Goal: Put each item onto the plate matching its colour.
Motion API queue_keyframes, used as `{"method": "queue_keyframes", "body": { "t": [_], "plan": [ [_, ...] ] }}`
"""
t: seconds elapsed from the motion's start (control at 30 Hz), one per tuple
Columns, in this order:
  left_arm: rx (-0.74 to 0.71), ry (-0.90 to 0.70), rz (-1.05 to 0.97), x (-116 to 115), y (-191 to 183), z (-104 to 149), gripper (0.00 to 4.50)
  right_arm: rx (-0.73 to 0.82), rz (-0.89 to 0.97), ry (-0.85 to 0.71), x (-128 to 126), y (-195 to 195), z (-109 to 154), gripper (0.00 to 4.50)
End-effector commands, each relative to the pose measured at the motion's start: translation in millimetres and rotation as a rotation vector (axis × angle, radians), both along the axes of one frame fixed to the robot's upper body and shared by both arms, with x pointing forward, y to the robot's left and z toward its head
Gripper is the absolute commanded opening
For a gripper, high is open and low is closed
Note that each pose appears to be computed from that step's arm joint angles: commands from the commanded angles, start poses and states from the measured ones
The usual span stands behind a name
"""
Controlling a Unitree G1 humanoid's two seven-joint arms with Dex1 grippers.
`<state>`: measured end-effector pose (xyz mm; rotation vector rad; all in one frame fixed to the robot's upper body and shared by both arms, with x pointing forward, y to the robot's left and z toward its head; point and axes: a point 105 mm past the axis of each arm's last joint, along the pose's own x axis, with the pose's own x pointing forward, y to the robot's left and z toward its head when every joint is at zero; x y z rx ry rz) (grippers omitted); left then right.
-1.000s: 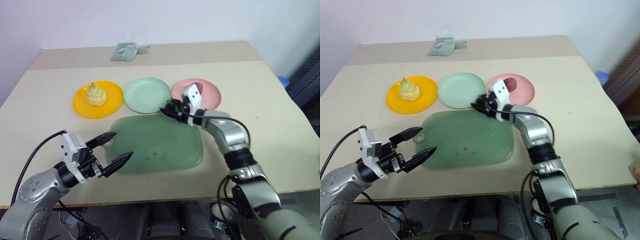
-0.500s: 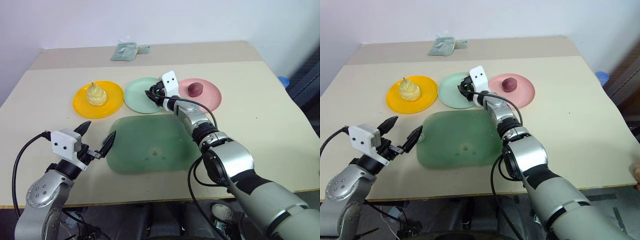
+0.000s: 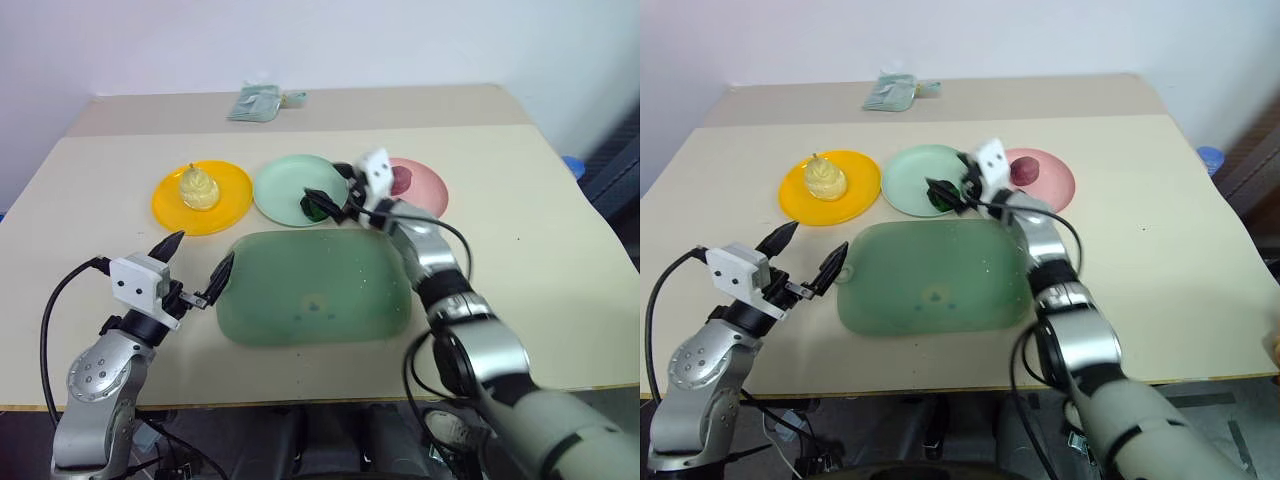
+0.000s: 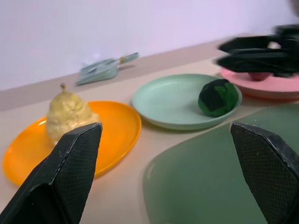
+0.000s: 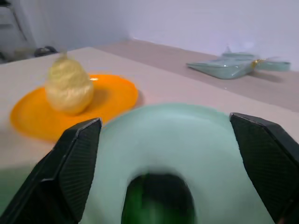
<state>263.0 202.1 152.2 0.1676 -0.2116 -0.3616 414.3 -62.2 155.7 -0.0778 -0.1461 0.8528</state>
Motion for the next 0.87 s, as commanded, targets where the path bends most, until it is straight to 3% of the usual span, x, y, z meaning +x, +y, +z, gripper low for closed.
{"method": "queue_keyframes", "body": {
  "t": [0.03, 0.17, 0.37, 0.57, 0.87],
  "plan": [
    [0.038, -0.030, -0.096, 1, -8, 7, 4.50, -0.031, 0.036, -0.065, -41, -32, 20, 4.47],
    [0.076, -0.008, -0.156, 5, -4, 7, 4.50, -0.107, -0.032, 0.016, -88, -79, 11, 4.47],
    [0.121, 0.065, -0.197, -2, 10, 2, 4.50, -0.153, -0.160, 0.101, -132, -122, 6, 4.47],
    [0.116, 0.143, -0.244, -10, 12, -7, 4.50, -0.201, -0.275, 0.133, -148, -148, -3, 4.47],
    [0.083, 0.206, -0.310, -15, 6, -11, 4.50, -0.199, -0.342, 0.123, -149, -153, -2, 4.47]
  ]
}}
